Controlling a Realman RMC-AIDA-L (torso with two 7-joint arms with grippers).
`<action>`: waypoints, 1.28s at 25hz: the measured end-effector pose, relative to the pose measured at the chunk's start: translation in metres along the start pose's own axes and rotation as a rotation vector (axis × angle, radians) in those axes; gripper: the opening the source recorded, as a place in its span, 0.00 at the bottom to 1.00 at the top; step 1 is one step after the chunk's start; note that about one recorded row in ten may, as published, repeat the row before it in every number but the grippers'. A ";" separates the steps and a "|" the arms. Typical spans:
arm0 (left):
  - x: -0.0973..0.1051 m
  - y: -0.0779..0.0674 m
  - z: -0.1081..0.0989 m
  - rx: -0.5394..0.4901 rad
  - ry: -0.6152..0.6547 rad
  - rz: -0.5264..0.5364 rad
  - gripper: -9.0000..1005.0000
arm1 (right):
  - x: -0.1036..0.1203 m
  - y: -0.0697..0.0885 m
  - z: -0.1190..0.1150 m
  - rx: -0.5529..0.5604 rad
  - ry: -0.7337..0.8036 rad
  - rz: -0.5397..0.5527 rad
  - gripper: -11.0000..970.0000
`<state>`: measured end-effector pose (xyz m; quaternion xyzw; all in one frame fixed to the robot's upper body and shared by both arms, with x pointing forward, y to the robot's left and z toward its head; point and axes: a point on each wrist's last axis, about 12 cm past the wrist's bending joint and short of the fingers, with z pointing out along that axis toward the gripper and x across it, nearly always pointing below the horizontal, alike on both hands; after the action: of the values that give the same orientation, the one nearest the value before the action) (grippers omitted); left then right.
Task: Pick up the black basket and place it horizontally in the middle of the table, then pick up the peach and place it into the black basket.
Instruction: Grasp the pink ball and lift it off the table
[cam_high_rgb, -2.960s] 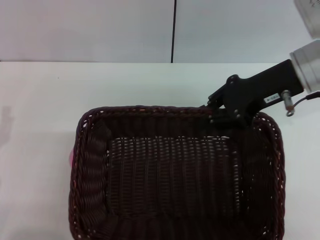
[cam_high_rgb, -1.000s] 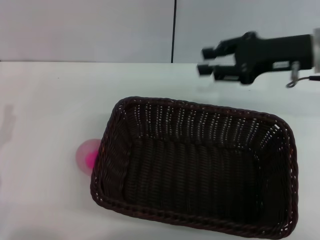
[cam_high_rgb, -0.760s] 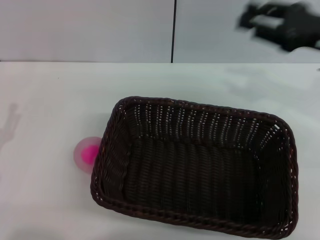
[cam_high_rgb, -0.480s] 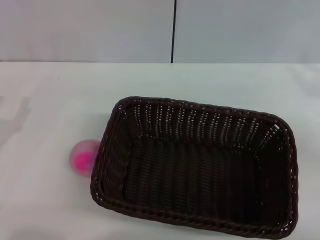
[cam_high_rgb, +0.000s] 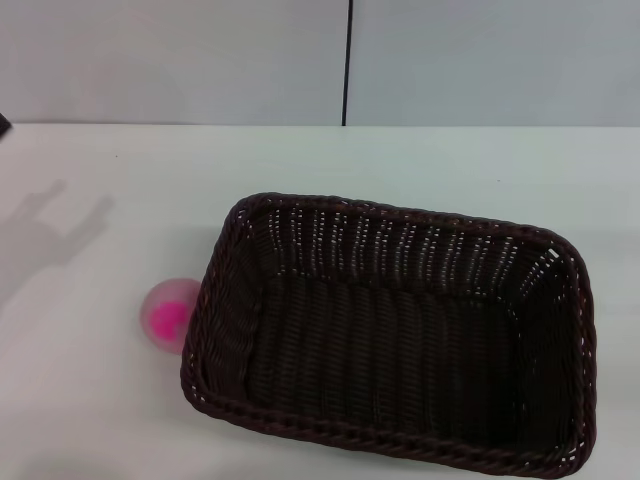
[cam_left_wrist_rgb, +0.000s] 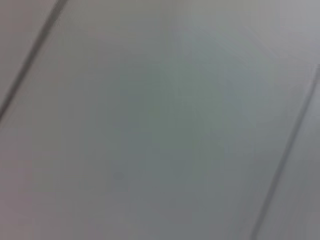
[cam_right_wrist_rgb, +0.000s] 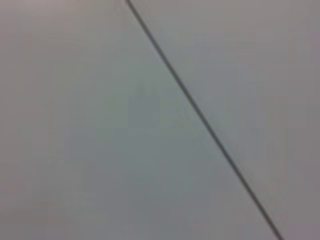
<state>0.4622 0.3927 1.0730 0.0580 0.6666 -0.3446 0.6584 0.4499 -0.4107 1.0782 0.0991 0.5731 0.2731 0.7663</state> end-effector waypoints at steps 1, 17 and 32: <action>-0.003 0.002 -0.001 0.014 0.039 0.012 0.73 | 0.000 -0.001 -0.003 0.013 -0.006 0.001 0.44; 0.012 -0.012 0.012 0.317 0.492 0.065 0.72 | 0.001 -0.007 -0.012 0.084 -0.047 0.032 0.44; 0.043 -0.015 0.021 0.284 0.606 0.128 0.70 | 0.006 -0.007 -0.007 0.096 -0.039 0.044 0.44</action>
<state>0.4664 0.3537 1.0413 0.2907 0.7723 -0.3589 0.4362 0.4472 -0.4149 1.0680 0.1537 0.5682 0.2601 0.7654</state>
